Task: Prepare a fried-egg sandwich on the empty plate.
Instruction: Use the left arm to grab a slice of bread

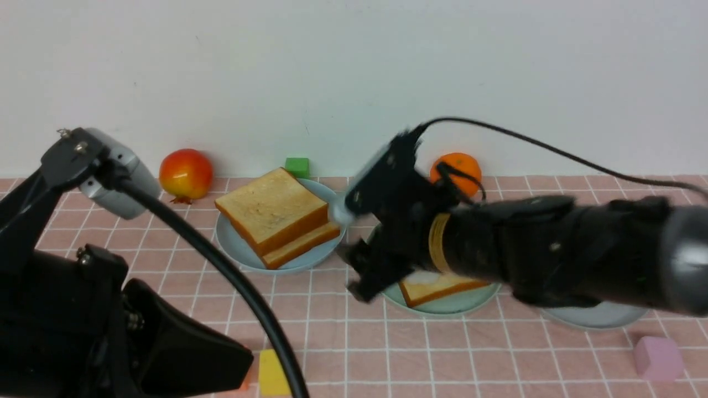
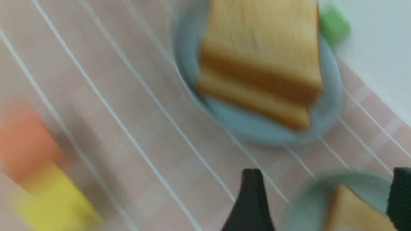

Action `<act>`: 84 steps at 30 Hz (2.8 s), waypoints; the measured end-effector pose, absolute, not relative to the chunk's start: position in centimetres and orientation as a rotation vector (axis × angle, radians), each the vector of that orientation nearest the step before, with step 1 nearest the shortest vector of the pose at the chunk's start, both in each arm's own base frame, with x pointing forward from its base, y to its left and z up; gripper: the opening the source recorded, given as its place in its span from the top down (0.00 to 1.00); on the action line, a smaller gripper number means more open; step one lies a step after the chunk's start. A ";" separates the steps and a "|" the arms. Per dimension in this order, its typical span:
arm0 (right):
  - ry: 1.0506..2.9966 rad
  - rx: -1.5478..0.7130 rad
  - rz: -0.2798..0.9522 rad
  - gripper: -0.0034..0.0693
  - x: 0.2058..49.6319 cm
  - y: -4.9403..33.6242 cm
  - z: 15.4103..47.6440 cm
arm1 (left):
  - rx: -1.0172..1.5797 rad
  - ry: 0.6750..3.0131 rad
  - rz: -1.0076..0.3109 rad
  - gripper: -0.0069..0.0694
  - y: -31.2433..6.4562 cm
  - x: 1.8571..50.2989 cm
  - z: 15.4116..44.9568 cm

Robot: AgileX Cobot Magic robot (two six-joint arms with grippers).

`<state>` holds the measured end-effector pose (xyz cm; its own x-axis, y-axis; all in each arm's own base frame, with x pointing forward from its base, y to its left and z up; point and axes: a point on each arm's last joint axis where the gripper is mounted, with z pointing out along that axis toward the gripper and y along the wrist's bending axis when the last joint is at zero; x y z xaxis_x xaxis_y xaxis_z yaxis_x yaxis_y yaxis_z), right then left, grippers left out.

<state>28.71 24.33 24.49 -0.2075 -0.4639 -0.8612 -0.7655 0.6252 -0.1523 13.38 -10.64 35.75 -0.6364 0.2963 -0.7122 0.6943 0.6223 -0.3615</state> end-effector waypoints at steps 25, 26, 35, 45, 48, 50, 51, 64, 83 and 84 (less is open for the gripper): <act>2.121 -0.252 -0.650 0.93 33.7 6.3 28.0 | 0.790 2.253 -0.927 0.80 -10.9 12.8 35.8; 2.261 -0.158 -0.630 0.93 33.2 5.2 27.2 | 0.790 2.253 -0.926 0.80 -10.9 12.9 35.8; 2.673 -0.144 0.275 0.93 29.7 4.7 25.0 | 0.619 2.269 -0.912 0.80 -10.6 13.7 36.0; 2.224 -0.526 0.656 0.93 22.1 11.4 31.7 | -0.362 2.377 -0.742 0.76 -6.0 22.3 33.5; 2.206 -0.636 0.712 0.92 20.5 13.2 31.6 | -0.502 2.447 -0.728 0.69 -5.0 26.3 31.9; 2.195 -0.723 0.741 0.92 19.4 14.6 31.5 | -0.579 2.477 -0.726 0.60 -4.3 29.8 30.8; 2.192 -0.745 0.749 0.92 19.2 15.0 31.5 | -0.598 2.484 -0.723 0.56 -4.0 31.3 30.3; 2.201 -0.800 0.766 0.90 18.6 15.5 31.3 | -0.408 2.556 -0.629 0.42 -3.0 43.1 23.8; 2.202 -0.795 0.773 0.87 18.5 15.5 31.4 | -0.519 2.459 -0.642 0.42 -2.7 48.0 18.8; 2.201 -0.795 0.773 0.87 18.6 15.5 31.4 | -0.523 2.453 -0.644 0.42 -2.7 48.0 18.8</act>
<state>18.55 15.48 31.36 -0.5944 -0.3159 -0.7395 -0.7089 0.6400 0.2964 48.01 -2.73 18.78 -0.7762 -0.4845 -0.4035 -0.2237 0.8099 -0.5423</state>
